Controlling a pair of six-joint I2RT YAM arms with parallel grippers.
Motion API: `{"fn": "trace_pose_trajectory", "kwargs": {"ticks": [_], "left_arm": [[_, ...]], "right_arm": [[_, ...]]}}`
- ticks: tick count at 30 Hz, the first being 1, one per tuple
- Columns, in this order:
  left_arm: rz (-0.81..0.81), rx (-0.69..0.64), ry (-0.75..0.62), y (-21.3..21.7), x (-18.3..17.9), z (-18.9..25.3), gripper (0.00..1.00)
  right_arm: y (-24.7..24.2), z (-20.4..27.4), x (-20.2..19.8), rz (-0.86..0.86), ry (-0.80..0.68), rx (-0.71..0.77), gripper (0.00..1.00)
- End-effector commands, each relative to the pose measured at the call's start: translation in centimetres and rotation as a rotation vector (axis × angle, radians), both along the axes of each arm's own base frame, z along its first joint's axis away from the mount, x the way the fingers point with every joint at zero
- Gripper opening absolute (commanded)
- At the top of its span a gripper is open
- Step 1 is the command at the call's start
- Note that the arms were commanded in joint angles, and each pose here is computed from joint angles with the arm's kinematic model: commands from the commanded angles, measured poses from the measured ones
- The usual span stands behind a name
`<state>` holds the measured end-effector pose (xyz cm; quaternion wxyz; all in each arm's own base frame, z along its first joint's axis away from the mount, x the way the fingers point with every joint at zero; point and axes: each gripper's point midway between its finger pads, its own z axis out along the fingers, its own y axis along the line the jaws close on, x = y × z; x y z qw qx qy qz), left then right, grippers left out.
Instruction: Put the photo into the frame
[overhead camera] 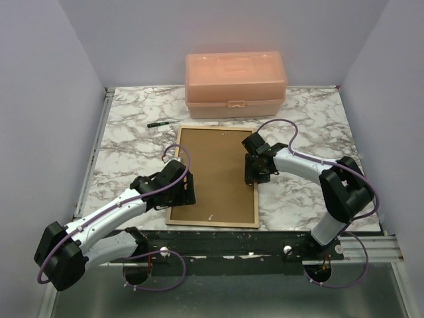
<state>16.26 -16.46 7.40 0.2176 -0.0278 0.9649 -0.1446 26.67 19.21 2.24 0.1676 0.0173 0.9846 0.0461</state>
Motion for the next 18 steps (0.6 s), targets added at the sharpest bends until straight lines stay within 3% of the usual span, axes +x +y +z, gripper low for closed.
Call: {"fn": "trace_pose_trajectory", "kwargs": {"ticks": [1,11,18], "left_arm": [[-0.005,0.0,0.002,0.1,0.0,-0.3,0.76],[0.04,0.045,0.012,1.1,0.5,0.1,0.76],[0.188,0.058,0.061,4.6,0.9,-0.9,0.76]], "right_arm": [[-1.8,-2.5,-0.3,-0.024,0.032,-0.098,0.43],[-3.3,-3.5,-2.7,-0.02,0.092,-0.134,0.41],[-4.1,-4.0,-3.5,-0.021,0.113,-0.165,0.21]]}}
